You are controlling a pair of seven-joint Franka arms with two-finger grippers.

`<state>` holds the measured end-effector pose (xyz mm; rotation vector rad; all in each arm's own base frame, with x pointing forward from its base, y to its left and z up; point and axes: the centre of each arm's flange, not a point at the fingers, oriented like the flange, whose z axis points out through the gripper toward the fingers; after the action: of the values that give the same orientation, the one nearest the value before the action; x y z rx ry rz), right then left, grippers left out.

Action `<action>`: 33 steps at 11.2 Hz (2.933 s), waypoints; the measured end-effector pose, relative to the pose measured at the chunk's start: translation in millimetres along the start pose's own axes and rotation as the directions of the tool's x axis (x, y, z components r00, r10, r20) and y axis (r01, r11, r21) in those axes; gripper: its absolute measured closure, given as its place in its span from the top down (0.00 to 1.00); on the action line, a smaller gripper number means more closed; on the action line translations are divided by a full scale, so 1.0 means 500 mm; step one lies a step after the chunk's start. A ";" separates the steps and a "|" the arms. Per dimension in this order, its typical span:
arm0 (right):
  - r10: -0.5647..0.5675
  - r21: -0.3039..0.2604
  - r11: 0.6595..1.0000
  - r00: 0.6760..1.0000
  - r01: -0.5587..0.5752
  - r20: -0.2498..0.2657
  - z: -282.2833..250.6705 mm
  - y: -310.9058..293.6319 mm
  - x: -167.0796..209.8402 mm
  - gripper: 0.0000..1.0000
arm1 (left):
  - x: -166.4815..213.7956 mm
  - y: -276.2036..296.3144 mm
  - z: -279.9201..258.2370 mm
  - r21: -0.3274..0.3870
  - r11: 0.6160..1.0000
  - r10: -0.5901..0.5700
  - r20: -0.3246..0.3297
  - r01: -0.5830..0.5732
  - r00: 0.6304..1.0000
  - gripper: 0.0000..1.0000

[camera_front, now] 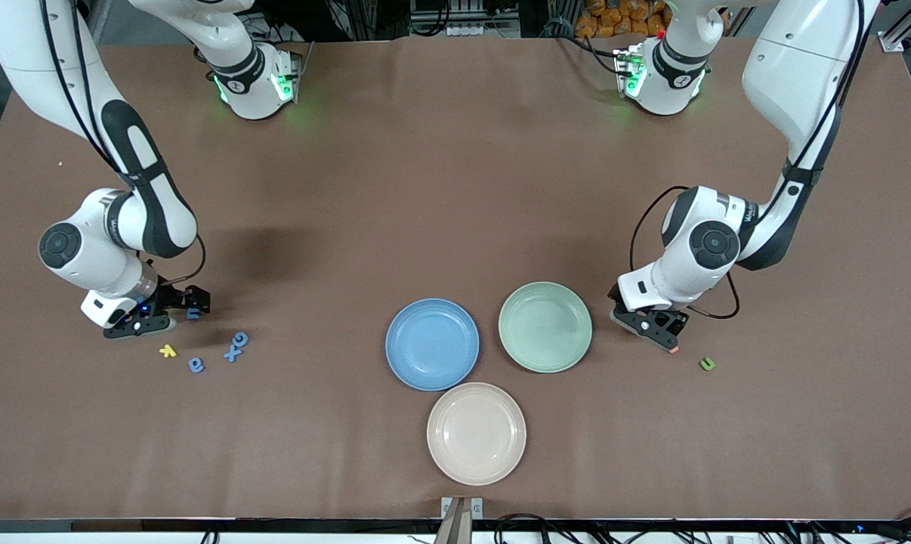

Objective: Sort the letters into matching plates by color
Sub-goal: 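Close the left gripper on green Z while the right gripper grasps blue m, then carry green Z to the green plate while the right gripper carries m to blue plate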

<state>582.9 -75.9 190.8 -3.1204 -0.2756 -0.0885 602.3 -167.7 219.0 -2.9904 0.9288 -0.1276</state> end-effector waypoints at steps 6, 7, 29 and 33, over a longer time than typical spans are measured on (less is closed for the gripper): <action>-0.029 -0.022 0.999 1.000 0.029 0.003 0.017 0.007 -0.011 0.88 | -0.003 -0.003 0.035 -0.009 1.000 -0.006 -0.015 0.006 1.000 0.93; -0.034 -0.024 0.999 0.999 0.034 0.003 0.018 0.006 -0.011 0.84 | -0.004 -0.003 0.040 -0.010 1.000 -0.007 -0.014 0.006 1.000 0.91; -0.052 -0.010 0.999 0.998 0.052 0.027 -0.018 -0.007 0.030 0.27 | 0.026 -0.051 -0.033 0.032 0.999 -0.035 -0.075 0.038 0.997 0.35; 0.026 0.022 0.999 0.999 -0.027 0.029 -0.103 -0.055 0.098 0.27 | 0.070 -0.026 -0.089 0.023 0.999 -0.033 -0.106 0.036 0.994 0.35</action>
<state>623.5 -40.9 245.2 -3.1046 -0.2337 -0.0406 634.8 -176.2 266.5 -3.0033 0.8767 -0.2980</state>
